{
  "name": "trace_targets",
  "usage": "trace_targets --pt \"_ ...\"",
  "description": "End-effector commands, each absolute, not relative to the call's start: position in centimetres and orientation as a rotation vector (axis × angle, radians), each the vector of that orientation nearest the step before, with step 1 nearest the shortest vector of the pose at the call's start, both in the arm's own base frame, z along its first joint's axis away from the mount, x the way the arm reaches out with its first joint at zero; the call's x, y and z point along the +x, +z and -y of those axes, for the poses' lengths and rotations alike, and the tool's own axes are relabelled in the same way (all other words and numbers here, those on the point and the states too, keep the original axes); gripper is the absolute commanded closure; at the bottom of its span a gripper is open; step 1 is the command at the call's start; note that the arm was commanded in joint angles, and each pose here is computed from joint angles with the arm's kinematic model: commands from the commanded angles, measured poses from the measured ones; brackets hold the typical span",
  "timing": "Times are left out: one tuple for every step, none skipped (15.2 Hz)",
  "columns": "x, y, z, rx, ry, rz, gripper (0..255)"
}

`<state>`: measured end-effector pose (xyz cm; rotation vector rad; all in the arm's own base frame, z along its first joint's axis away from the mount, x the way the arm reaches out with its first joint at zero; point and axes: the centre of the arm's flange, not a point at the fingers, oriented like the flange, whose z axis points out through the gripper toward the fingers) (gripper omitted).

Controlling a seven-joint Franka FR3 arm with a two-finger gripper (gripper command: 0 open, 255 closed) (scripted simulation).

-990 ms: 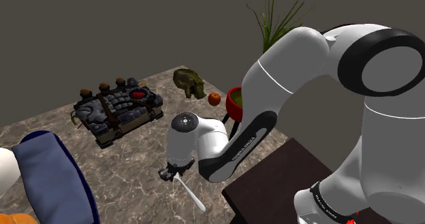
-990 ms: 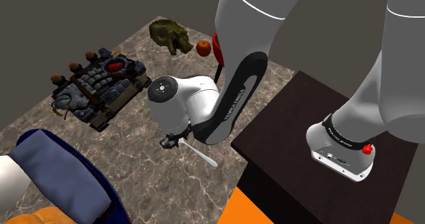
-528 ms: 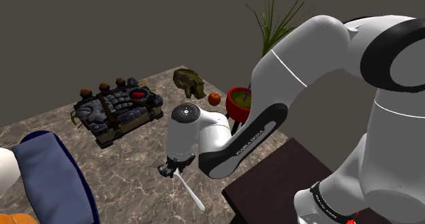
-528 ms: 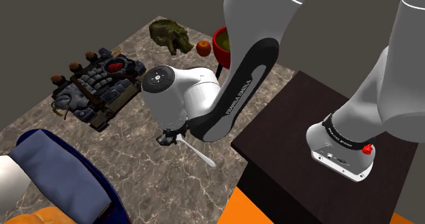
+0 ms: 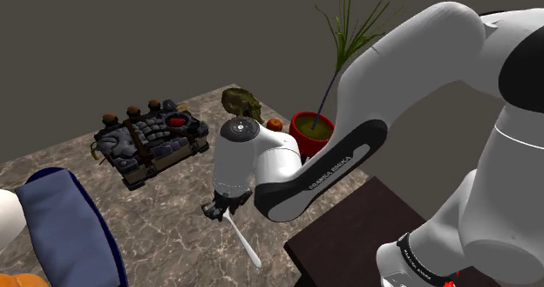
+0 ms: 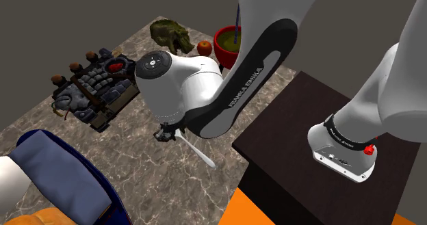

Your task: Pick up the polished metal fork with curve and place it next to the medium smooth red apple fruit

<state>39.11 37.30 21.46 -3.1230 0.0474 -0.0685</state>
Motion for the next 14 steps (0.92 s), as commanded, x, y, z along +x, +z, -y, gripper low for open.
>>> trace_targets --pt "39.1 22.6 -37.3 -3.123 -0.068 -0.047 255" --pt "39.1 23.2 -37.3 -3.123 -0.068 -0.047 255" --pt "39.1 23.7 -37.3 -3.123 -0.068 -0.047 255" --pt "39.1 24.2 -37.3 -3.123 -0.068 -0.047 255" --pt "39.1 24.8 -37.3 -3.123 -0.068 -0.047 255" --pt "39.1 25.3 -37.3 -3.123 -0.068 -0.047 255" --pt "39.1 25.8 -37.3 -3.123 -0.068 -0.047 255" --pt "39.1 26.3 -37.3 -3.123 -0.068 -0.047 255" --pt "39.1 26.9 -37.3 -3.123 -0.068 -0.047 255" --pt "39.1 27.4 -37.3 -3.123 -0.068 -0.047 255" --pt "39.1 27.9 -37.3 -3.123 -0.068 -0.047 255" --pt "39.1 27.9 -37.3 -3.123 -0.068 -0.047 255" --pt "39.8 28.0 -36.2 -3.123 -0.068 -0.047 255" --pt "40.5 28.0 -35.1 -3.123 -0.068 -0.047 255"
